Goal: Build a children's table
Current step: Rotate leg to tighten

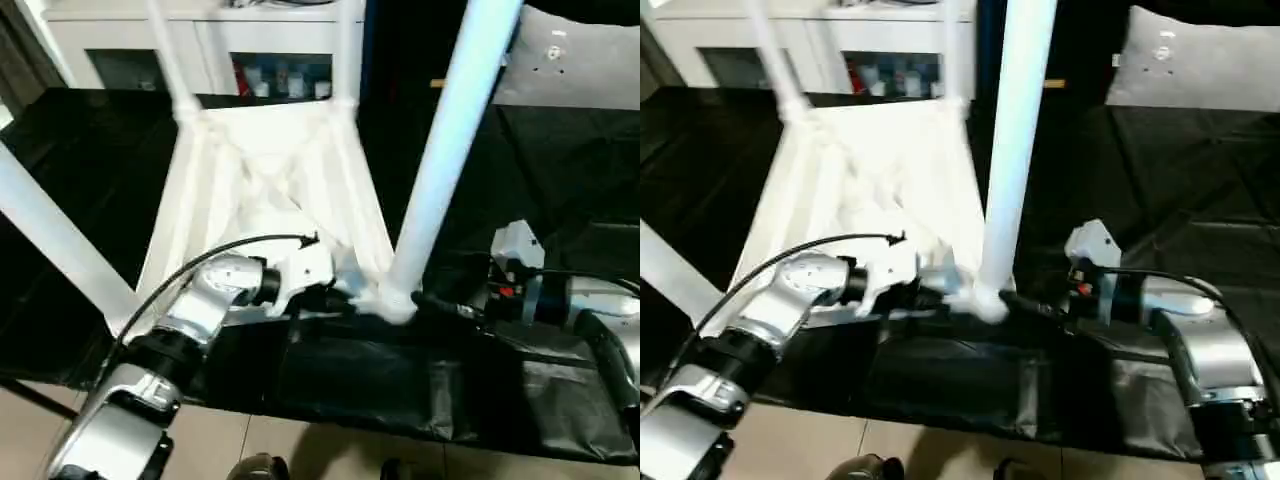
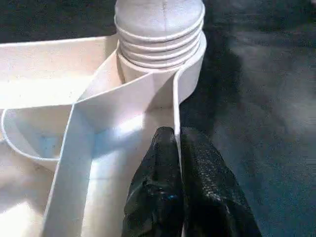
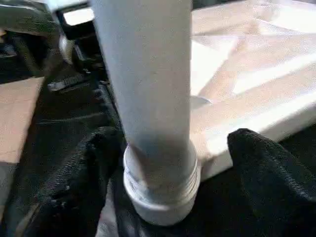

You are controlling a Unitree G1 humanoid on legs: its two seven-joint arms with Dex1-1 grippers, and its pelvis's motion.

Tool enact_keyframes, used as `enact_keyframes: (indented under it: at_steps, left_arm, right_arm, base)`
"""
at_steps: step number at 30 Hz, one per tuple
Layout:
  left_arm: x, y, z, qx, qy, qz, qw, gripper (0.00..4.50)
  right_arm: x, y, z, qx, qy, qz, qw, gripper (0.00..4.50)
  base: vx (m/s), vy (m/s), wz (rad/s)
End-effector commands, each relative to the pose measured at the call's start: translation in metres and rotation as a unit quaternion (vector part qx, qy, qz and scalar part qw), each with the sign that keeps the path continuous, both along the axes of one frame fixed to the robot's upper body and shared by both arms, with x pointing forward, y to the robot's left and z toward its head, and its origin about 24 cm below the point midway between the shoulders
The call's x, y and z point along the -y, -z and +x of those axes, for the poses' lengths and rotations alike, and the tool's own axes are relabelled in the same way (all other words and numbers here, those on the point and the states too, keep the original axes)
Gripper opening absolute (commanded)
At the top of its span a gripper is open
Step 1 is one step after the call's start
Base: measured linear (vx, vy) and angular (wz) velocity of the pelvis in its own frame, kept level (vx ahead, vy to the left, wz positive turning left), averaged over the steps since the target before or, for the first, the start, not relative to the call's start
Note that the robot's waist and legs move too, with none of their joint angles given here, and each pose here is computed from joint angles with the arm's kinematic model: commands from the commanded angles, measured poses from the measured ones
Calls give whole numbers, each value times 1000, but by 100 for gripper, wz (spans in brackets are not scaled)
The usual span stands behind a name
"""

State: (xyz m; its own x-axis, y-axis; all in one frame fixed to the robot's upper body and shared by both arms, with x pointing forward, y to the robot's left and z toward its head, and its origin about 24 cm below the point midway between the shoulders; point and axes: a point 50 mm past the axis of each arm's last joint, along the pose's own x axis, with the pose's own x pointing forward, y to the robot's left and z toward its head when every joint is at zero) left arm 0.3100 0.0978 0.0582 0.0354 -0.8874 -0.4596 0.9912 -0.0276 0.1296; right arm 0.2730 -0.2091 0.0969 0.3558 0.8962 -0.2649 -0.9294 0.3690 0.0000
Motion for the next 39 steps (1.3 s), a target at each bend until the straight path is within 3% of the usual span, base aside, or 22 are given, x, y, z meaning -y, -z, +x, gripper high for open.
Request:
enact_keyframes:
  at_steps: [1,5,7,16,25,31,35,39]
  left_arm:
    - [5,-2,-8,-2,51,1,999,0]
    - [6,-2,-11,-9,70,0,998,0]
    - [6,-2,-11,-9,70,1,998,0]
    - [4,-2,-11,-12,67,1,998,0]
    - [7,-6,-6,-20,29,-34,999,0]
    - [21,-5,3,-18,-65,-50,996,0]
    - [38,-8,10,-17,-131,-66,989,0]
    - [60,-13,22,3,-200,-80,977,0]
  right_arm:
    - [-3,-2,0,-11,-33,2,999,359]
    - [-10,2,0,-27,-58,10,998,345]
    - [-13,3,0,-34,-65,15,997,308]
    - [-17,5,3,-44,-84,16,995,225]
    - [-23,6,-2,-61,-92,38,993,189]
    - [-38,21,12,-51,59,12,997,189]
    - [-54,24,25,-71,179,31,981,188]
    - [-66,31,36,-73,279,0,957,188]
  base:
    - [0,0,0]
    - [0,0,0]
    - [0,0,0]
    - [0,0,0]
    - [0,0,0]
    - [0,0,0]
    - [0,0,0]
    - [0,0,0]
